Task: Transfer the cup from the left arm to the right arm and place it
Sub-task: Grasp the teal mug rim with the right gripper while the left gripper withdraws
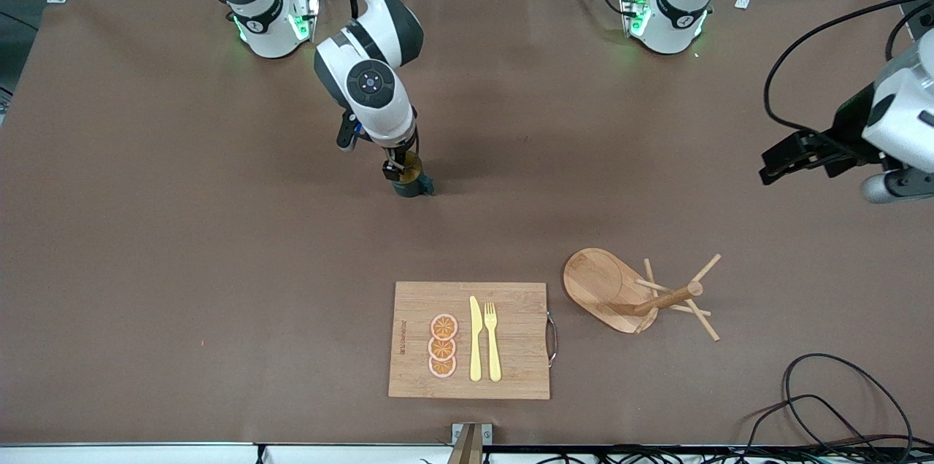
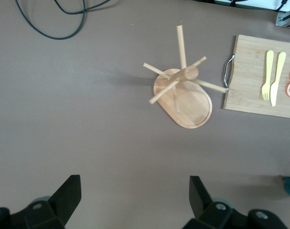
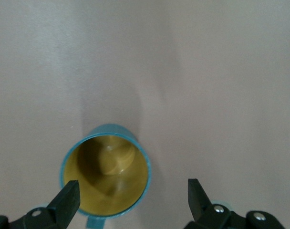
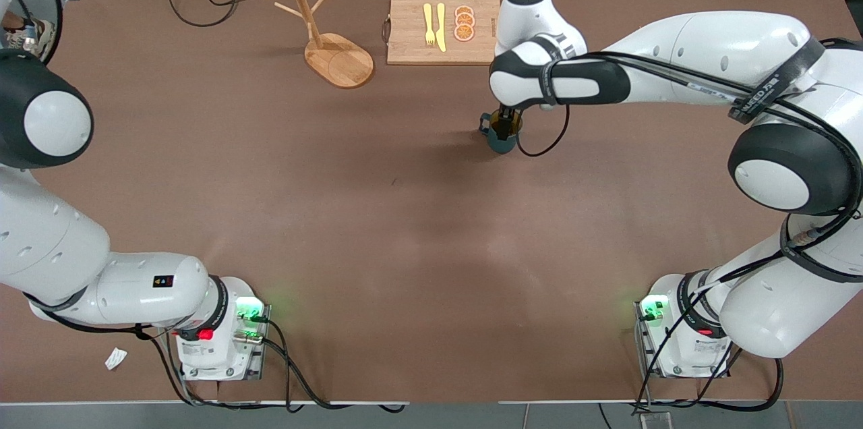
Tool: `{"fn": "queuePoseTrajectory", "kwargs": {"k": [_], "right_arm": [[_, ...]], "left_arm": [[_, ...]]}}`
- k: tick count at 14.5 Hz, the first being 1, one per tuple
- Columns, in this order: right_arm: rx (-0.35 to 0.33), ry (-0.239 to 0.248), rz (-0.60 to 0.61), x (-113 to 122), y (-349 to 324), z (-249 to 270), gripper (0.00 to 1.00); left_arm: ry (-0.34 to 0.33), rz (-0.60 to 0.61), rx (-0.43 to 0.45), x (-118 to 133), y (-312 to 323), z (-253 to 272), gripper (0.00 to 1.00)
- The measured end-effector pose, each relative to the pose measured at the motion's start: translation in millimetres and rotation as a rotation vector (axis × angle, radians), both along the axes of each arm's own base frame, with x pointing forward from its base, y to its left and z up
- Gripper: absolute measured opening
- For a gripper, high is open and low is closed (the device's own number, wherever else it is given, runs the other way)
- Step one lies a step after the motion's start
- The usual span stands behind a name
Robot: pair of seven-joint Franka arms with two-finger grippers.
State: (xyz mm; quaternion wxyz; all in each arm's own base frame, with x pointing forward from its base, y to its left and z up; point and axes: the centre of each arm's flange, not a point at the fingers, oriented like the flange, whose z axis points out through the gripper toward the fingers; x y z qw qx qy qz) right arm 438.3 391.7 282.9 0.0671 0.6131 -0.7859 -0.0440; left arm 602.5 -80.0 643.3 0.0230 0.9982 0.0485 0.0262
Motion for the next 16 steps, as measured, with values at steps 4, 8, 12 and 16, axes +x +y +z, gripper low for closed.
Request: {"fn": "queuePoseTrajectory", "kwargs": {"k": [4, 8, 12, 16], "right_arm": [[-0.006, 0.000, 0.008, -6, 5, -16, 0.97], [-0.009, -0.006, 0.022, -11, 13, -35, 0.74], [-0.008, -0.013, 0.016, -7, 10, -38, 0.32], [0.003, 0.000, 0.147, -5, 8, -29, 0.06]], "left_arm": [[-0.002, -0.021, -0.023, -7, 27, 7, 1.00], [-0.006, -0.073, -0.027, -21, 34, 13, 1.00], [0.007, -0.123, -0.019, -35, 51, 11, 1.00], [0.011, -0.126, -0.019, -37, 52, 10, 1.00]]}}
